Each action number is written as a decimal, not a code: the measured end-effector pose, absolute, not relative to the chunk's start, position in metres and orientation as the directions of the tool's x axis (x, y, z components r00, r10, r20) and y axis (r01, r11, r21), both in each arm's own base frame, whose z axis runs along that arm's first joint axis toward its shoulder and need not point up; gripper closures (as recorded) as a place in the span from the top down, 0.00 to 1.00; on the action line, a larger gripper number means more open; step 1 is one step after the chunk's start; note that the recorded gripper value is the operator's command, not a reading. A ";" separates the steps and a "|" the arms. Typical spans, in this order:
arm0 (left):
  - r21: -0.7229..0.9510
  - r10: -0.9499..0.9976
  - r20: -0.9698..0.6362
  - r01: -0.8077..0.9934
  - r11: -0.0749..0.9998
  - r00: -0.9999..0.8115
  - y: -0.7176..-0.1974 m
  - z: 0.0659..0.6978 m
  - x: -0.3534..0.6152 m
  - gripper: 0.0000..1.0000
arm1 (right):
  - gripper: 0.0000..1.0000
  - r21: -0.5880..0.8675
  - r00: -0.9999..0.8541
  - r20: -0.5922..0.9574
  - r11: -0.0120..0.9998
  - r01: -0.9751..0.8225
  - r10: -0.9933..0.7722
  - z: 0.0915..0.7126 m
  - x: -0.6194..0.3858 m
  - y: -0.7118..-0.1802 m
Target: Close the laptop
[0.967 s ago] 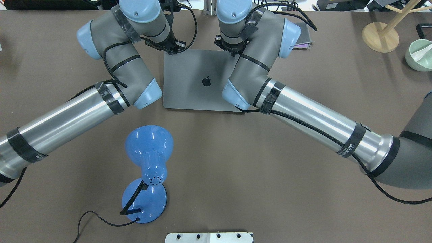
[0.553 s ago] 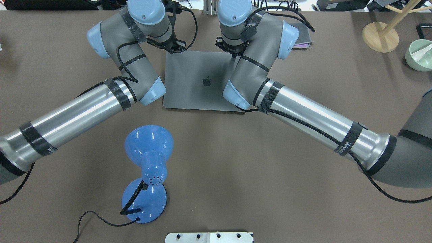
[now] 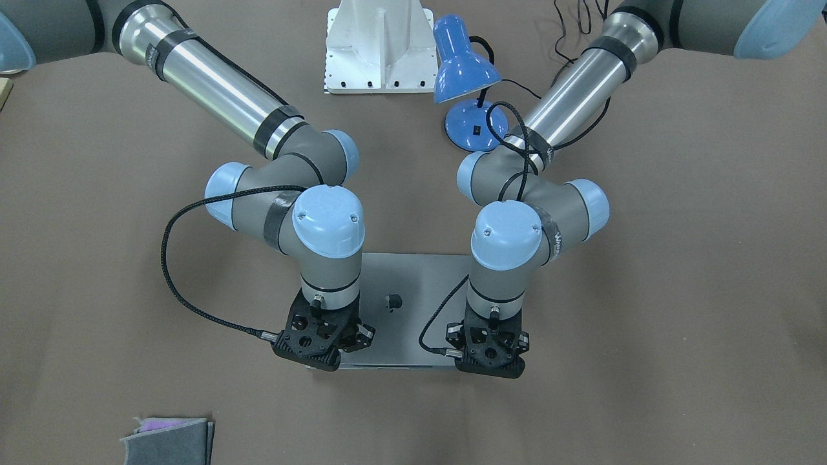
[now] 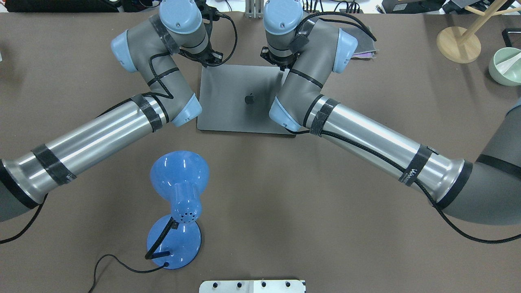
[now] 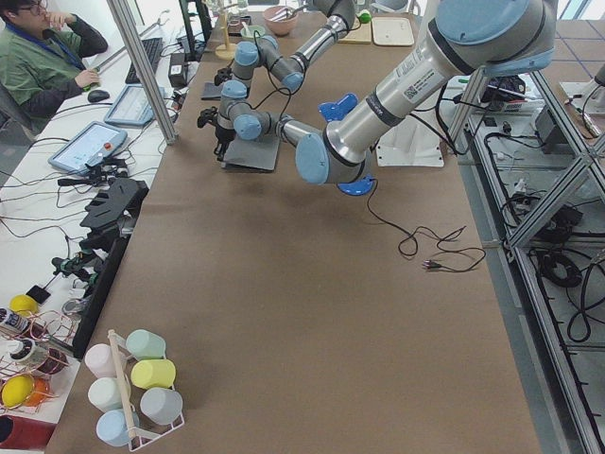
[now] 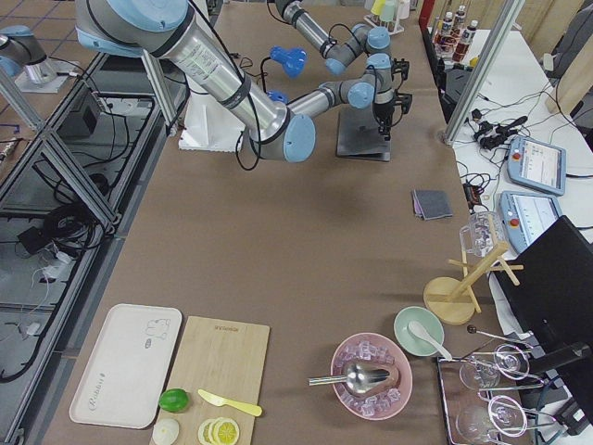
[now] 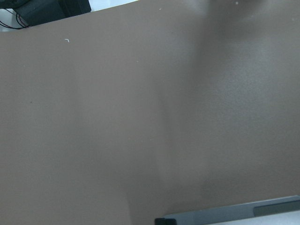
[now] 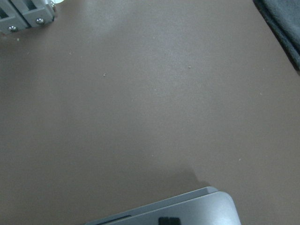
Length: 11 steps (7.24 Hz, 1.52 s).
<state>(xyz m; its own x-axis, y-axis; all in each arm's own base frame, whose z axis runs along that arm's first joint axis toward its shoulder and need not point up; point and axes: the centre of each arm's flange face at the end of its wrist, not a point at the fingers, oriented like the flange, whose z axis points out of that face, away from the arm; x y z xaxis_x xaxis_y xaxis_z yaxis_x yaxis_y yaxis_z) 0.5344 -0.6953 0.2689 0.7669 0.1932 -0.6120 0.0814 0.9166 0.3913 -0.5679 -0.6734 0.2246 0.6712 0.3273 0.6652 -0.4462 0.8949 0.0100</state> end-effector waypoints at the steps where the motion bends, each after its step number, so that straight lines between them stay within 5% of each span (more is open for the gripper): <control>1: 0.394 0.195 -0.602 0.076 0.916 0.775 -0.692 0.273 0.542 0.00 | 0.00 0.011 0.674 0.664 0.897 -0.441 0.323 0.232 -0.575 -0.673; 7: 0.421 0.222 -0.626 0.085 0.903 0.747 -0.685 0.243 0.541 0.00 | 0.00 0.005 0.648 0.708 0.915 -0.403 0.281 0.215 -0.565 -0.679; 8: 0.420 0.232 -0.651 0.088 0.903 0.723 -0.682 0.230 0.527 0.56 | 0.42 -0.016 0.626 0.731 0.925 -0.381 0.271 0.208 -0.550 -0.680; 9: 0.411 0.243 -0.677 0.083 0.908 0.695 -0.674 0.223 0.509 0.98 | 0.99 -0.045 0.597 0.759 0.936 -0.350 0.260 0.208 -0.527 -0.676; 11: 0.386 0.265 -0.728 0.058 0.921 0.632 -0.647 0.216 0.467 0.98 | 1.00 -0.070 0.578 0.778 0.948 -0.309 0.246 0.226 -0.469 -0.661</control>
